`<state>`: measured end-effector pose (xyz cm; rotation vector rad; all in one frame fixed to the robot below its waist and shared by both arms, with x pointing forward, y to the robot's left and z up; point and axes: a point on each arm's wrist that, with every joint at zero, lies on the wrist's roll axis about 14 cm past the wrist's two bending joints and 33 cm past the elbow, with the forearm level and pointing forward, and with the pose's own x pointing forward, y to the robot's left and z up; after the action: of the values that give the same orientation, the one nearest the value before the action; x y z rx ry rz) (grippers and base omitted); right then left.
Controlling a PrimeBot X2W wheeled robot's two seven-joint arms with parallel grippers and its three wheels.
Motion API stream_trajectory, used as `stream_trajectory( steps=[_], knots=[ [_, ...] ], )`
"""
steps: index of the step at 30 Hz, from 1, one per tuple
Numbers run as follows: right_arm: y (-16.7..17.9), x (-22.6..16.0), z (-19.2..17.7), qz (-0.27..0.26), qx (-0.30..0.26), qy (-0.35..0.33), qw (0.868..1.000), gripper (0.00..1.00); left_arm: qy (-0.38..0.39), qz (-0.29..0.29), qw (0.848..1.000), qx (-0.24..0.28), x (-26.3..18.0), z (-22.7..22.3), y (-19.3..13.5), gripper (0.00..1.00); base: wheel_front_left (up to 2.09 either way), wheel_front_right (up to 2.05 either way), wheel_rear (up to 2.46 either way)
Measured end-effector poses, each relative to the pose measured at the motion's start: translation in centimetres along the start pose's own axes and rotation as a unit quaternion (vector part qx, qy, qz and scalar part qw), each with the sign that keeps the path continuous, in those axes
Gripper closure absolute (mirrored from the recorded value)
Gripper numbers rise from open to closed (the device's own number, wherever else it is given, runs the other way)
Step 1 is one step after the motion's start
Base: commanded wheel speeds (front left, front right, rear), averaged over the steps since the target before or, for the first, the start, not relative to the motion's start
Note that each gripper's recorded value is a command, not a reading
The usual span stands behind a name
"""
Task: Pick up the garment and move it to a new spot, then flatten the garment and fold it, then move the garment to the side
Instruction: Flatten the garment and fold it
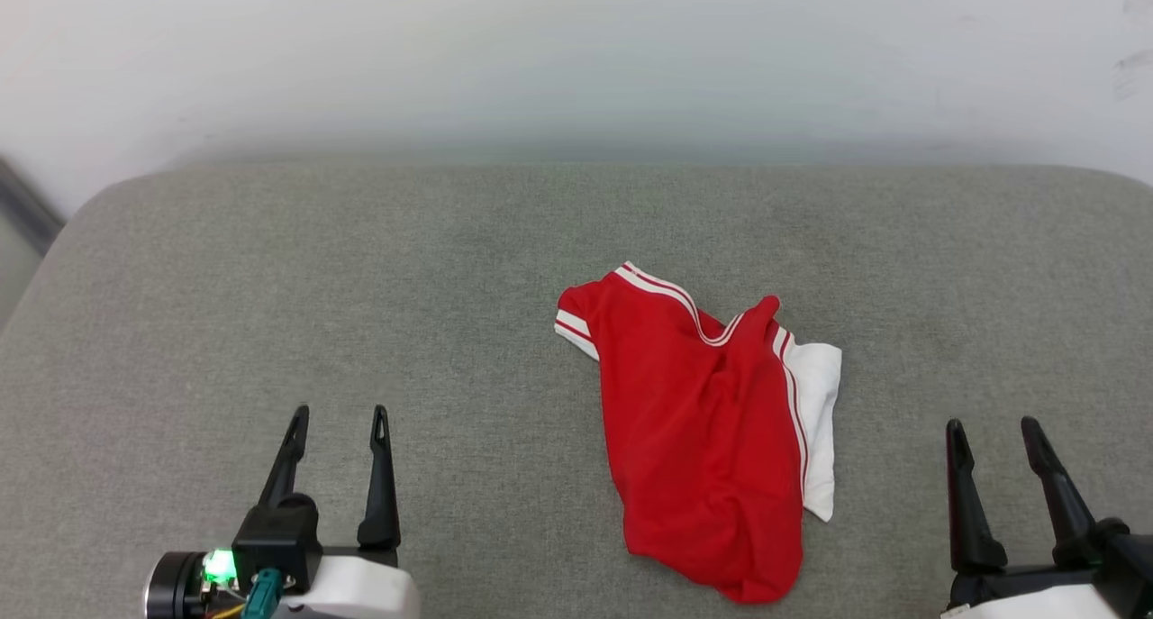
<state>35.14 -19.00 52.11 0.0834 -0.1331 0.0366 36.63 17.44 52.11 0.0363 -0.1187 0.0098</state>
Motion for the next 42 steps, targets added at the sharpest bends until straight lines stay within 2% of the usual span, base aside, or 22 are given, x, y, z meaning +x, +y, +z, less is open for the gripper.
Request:
stream_trajectory(
  steps=[6,17,23,28,31,34,37,42],
  knots=[
    [-0.2,-1.2,-0.5,-0.005,0.006,0.01,1.0,0.0,0.005,0.005,1.0,-0.001,-1.3,-0.3,0.3,0.0,0.0,0.0,0.0],
    [0.2,-1.1,-0.2,0.001,0.011,0.004,1.0,0.0,0.005,0.0,1.0,-0.003,-1.8,-0.4,0.1,0.0,0.0,0.0,0.0],
    [0.8,2.6,5.3,0.015,-0.014,-0.086,0.996,0.0,0.009,0.002,1.0,-0.004,-1.5,-0.8,0.2,0.0,0.0,0.0,0.0],
    [3.4,6.9,10.8,0.053,-0.068,-0.173,0.981,0.0,0.016,0.001,1.0,-0.005,-0.5,-1.3,0.1,0.0,0.0,0.0,0.0],
    [4.3,9.3,12.1,0.078,-0.111,-0.191,0.972,0.0,0.02,0.002,1.0,-0.005,0.1,-1.7,0.2,0.0,0.0,0.0,0.0],
    [4.3,11.6,10.8,0.098,-0.145,-0.164,0.971,0.0,0.022,0.001,1.0,-0.005,0.6,-1.9,0.2,0.0,0.0,0.0,0.0],
    [4.4,13.8,9.2,0.12,-0.183,-0.109,0.97,0.0,0.024,0.003,1.0,-0.004,1.0,-2.2,0.3,0.0,0.0,0.0,0.0],
    [4.7,15.9,4.5,0.155,-0.187,0.047,0.969,0.0,0.025,0.007,1.0,-0.007,1.5,-2.4,0.4,0.0,0.0,0.0,0.0]
  ],
)
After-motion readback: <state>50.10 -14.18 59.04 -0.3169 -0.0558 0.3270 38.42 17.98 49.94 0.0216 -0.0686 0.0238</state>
